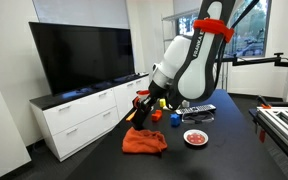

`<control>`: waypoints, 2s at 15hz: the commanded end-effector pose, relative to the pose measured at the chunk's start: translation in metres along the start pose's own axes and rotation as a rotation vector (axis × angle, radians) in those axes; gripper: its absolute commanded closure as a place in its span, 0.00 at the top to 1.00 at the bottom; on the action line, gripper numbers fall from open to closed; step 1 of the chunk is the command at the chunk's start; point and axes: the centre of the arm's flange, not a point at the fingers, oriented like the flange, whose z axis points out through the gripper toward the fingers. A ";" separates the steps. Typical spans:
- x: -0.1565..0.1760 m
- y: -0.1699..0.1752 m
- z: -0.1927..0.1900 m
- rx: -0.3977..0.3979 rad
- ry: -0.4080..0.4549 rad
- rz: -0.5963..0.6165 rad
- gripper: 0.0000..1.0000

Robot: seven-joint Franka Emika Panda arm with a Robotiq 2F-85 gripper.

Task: Take the black box out of the cup and put the black strap into the cup

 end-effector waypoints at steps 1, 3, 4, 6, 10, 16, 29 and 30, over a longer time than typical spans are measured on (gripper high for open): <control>0.004 -0.005 -0.009 -0.038 0.083 0.041 0.08; 0.004 -0.005 -0.008 -0.049 0.084 0.053 0.08; 0.004 -0.004 -0.008 -0.054 0.083 0.060 0.08; 0.004 -0.003 -0.007 -0.063 0.085 0.067 0.08; 0.005 -0.003 -0.007 -0.074 0.089 0.075 0.08; 0.005 -0.002 -0.007 -0.085 0.091 0.079 0.08; 0.007 0.001 -0.007 -0.111 0.086 0.079 1.00; 0.008 0.001 -0.008 -0.114 0.073 0.085 1.00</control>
